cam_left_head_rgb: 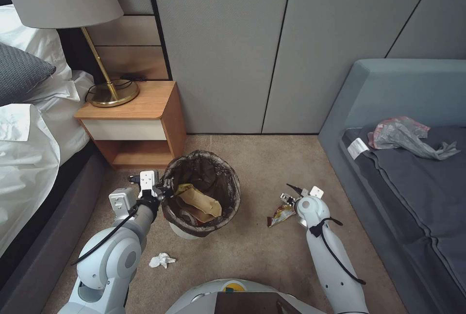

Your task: Pick up the trash bin, then pick up the garbage from the floor and place it into the trash bin.

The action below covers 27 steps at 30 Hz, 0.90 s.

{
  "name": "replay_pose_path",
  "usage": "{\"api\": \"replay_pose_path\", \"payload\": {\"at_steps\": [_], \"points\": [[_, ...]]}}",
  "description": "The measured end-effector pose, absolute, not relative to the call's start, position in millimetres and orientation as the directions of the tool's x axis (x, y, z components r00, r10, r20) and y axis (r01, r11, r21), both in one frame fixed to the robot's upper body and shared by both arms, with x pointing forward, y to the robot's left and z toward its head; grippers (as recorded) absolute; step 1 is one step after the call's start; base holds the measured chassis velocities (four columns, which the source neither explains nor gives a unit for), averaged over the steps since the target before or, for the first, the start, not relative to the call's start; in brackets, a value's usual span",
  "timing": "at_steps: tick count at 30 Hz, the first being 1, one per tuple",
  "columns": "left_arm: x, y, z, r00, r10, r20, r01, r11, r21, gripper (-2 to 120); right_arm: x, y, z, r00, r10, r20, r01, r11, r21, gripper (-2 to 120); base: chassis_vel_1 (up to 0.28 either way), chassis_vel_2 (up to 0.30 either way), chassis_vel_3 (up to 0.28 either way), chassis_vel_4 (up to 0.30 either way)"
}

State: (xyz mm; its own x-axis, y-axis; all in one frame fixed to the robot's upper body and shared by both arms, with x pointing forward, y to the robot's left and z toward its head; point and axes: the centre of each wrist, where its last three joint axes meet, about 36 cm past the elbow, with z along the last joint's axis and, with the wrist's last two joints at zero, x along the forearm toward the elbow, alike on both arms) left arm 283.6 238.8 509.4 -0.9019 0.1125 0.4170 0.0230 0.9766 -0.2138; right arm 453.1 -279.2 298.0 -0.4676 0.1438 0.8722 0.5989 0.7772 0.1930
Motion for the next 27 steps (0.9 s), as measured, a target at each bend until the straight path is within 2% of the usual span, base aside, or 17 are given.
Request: {"api": "replay_pose_path", "payload": {"at_steps": [13, 27], "points": [[284, 238, 509, -0.902, 0.115, 0.416, 0.026, 0.977, -0.214, 5, 448, -284, 279, -0.43, 0.158, 0.889, 0.626, 0.762, 0.168, 100, 0.0, 0.0, 0.0, 0.0], [284, 238, 509, -0.901, 0.116, 0.417, 0.027, 0.976, -0.214, 5, 453, -276, 252, -0.394, 0.114, 0.912, 0.635, 0.751, 0.18, 100, 0.0, 0.0, 0.0, 0.0]]}}
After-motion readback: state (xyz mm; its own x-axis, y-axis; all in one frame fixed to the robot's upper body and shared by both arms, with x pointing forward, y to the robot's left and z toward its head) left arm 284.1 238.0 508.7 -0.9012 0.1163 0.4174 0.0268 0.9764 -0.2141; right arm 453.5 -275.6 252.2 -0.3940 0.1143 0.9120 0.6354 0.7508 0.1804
